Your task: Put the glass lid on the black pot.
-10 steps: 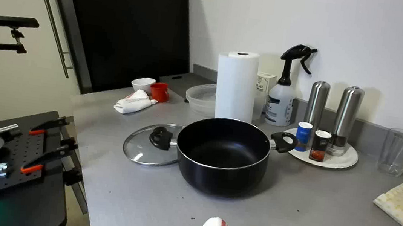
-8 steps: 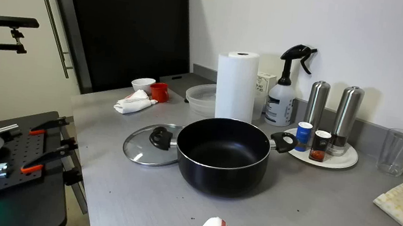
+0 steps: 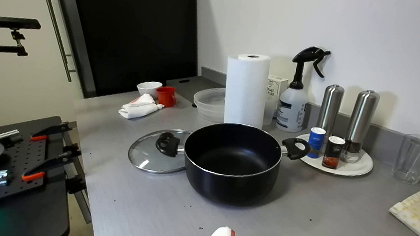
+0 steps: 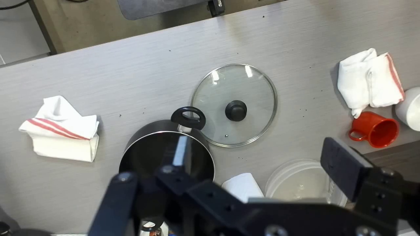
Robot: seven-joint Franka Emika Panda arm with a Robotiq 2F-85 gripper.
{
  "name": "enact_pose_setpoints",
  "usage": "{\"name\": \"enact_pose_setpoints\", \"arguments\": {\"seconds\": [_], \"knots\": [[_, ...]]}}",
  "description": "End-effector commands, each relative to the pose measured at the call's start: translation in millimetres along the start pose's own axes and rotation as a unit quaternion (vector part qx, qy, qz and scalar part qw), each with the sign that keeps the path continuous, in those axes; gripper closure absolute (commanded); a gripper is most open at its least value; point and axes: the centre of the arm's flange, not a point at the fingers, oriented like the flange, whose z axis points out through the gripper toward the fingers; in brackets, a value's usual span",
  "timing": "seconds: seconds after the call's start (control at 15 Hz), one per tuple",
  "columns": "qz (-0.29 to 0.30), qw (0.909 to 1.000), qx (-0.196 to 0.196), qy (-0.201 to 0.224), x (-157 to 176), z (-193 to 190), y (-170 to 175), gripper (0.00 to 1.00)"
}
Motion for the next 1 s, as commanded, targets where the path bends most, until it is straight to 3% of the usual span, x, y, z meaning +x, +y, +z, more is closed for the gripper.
{"name": "enact_pose_setpoints", "arguments": {"seconds": [0.0,0.33,0.93], "knots": [[0.001,1.0000,-0.001,-0.002,2.5,1.5,-0.5,0.00],[-0.003,0.9997,-0.006,-0.025,26.7,24.2,-3.6,0.00],[-0.011,0.9976,-0.028,-0.063,79.3,109.9,-8.9,0.00]]}}
